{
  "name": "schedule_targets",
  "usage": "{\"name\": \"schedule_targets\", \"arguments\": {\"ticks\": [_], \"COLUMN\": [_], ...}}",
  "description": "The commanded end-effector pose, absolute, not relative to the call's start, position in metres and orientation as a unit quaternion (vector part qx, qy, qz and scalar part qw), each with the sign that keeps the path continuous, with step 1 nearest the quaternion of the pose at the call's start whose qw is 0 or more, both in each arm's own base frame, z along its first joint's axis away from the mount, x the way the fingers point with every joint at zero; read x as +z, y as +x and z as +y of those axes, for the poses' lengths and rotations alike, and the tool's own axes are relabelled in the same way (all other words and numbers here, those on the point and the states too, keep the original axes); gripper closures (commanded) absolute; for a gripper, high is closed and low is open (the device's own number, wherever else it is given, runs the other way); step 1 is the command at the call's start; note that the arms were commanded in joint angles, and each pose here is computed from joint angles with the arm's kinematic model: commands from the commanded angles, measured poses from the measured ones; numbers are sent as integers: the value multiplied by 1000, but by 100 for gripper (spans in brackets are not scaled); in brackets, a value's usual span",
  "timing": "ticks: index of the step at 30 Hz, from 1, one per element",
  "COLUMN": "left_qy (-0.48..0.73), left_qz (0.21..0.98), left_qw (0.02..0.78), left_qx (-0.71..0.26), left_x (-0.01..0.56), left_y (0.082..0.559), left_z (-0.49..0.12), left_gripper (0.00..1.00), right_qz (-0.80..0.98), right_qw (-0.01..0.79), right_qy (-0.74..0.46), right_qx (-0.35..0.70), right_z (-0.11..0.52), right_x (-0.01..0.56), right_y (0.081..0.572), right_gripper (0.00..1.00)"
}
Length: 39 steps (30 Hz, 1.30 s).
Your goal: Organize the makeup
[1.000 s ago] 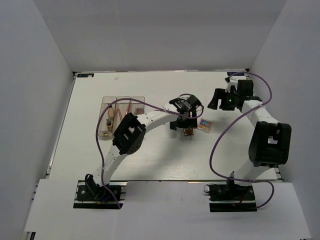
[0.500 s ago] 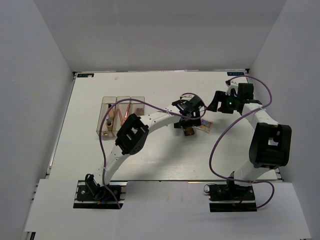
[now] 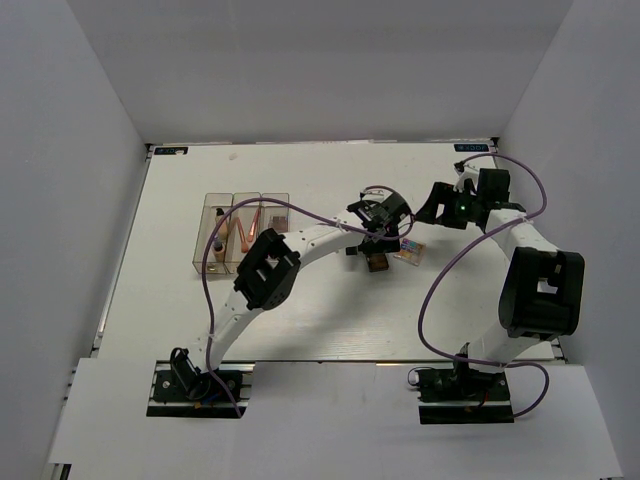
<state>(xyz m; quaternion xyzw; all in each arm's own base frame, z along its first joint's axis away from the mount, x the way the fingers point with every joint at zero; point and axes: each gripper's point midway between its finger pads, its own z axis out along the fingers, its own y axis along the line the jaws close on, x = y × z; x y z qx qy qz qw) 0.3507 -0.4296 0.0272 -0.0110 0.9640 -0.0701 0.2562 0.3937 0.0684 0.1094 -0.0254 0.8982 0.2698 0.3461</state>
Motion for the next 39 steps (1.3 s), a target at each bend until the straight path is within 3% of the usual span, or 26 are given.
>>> {"name": "schedule_targets", "arguments": {"ticks": [1, 12, 18, 22, 25, 26, 27, 32, 34, 39], "left_qy": [8, 37, 55, 82, 98, 98, 95, 72, 55, -5], "left_qz": [979, 978, 977, 976, 976, 977, 977, 969, 966, 950], "left_qw": [205, 169, 170, 168, 169, 171, 172, 234, 253, 311], "left_qx": [14, 118, 113, 109, 93, 87, 83, 12, -2, -38], "left_x": [-23, -53, -49, -50, -45, -43, -39, 30, 52, 129], "left_y": [330, 310, 294, 294, 296, 297, 300, 317, 325, 349], "left_z": [-395, -346, -325, -325, -332, -334, -332, -341, -332, -296], "left_gripper": [3, 7, 17, 29, 44, 57, 62, 80, 91, 91], "right_qz": [885, 882, 881, 880, 879, 879, 879, 879, 879, 879], "right_qw": [373, 371, 371, 369, 369, 371, 371, 373, 373, 367], "right_qy": [-29, -18, -15, -16, -16, -17, -18, -23, -24, -27], "right_qx": [279, 290, 294, 299, 301, 299, 300, 295, 295, 304], "right_z": [69, 70, 70, 71, 73, 72, 72, 72, 72, 74], "right_x": [128, 126, 126, 125, 126, 128, 128, 129, 128, 126], "right_y": [396, 391, 390, 388, 388, 387, 387, 383, 382, 380], "right_gripper": [20, 20, 20, 21, 21, 21, 21, 21, 21, 25]}}
